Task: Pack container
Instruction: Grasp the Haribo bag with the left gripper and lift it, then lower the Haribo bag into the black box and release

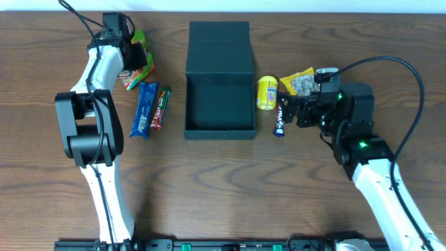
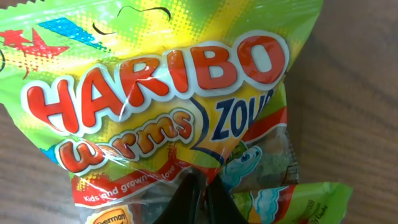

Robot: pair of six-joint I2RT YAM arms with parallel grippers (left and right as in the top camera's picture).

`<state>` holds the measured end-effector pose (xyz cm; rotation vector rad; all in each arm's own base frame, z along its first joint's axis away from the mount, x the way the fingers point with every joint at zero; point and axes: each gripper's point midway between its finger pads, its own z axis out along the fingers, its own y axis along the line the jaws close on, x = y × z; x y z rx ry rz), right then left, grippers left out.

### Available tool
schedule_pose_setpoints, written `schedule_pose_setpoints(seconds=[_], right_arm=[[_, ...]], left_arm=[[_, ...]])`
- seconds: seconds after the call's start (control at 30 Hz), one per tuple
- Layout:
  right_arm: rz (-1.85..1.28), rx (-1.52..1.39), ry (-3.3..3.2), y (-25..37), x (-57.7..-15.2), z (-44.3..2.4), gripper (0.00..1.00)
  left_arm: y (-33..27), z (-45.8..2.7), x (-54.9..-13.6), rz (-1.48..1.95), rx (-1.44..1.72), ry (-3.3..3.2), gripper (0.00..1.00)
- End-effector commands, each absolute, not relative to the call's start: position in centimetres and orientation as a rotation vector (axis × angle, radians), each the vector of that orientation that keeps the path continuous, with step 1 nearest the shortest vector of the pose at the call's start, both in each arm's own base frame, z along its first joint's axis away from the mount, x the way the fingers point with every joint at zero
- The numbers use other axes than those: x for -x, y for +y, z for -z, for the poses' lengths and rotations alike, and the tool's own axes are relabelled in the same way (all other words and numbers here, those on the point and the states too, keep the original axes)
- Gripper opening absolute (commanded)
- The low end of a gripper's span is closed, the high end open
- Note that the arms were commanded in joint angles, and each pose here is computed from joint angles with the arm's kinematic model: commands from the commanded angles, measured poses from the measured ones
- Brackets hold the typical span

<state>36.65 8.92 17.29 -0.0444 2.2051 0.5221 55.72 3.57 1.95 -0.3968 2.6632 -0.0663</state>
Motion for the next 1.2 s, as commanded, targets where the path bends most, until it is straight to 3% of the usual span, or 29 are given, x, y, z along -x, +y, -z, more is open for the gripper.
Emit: schedule_pose_setpoints(seconds=[0.0,0.17,0.47,0.7,0.83,1.17], right_arm=[[-0.493,-0.042,2.189,7.1,-37.4,-17.9,0.99],[-0.473,-0.121,2.181,5.0,-37.7,-17.9,0.99],[-0.457,-0.165,2.128,2.8,-38.4,-18.9,0.99],[-0.409,-0.278,2.080,-1.4,-38.9,-20.2,0.99],[-0.389,-0.326,2.047,-3.8,-39.0,-21.2,0.99],[-0.362,-0.320,2.035,-5.0,-38.9,-21.4,0.99]], left_arm=[[5.2,-1.3,-55.6,-0.058,0.437,2.697,0.06],[6.0,-8.3,-58.1,-0.200,0.327,2.597,0.06],[-2.2,-19.5,-58.8,-0.198,0.067,2.461,0.06],[-12.7,-21.1,-53.5,-0.125,-0.161,2.540,0.06],[-17.2,-19.6,-48.8,-0.080,-0.071,2.677,0.06],[-21.4,-17.7,-42.3,-0.185,-0.223,2.821,0.06]])
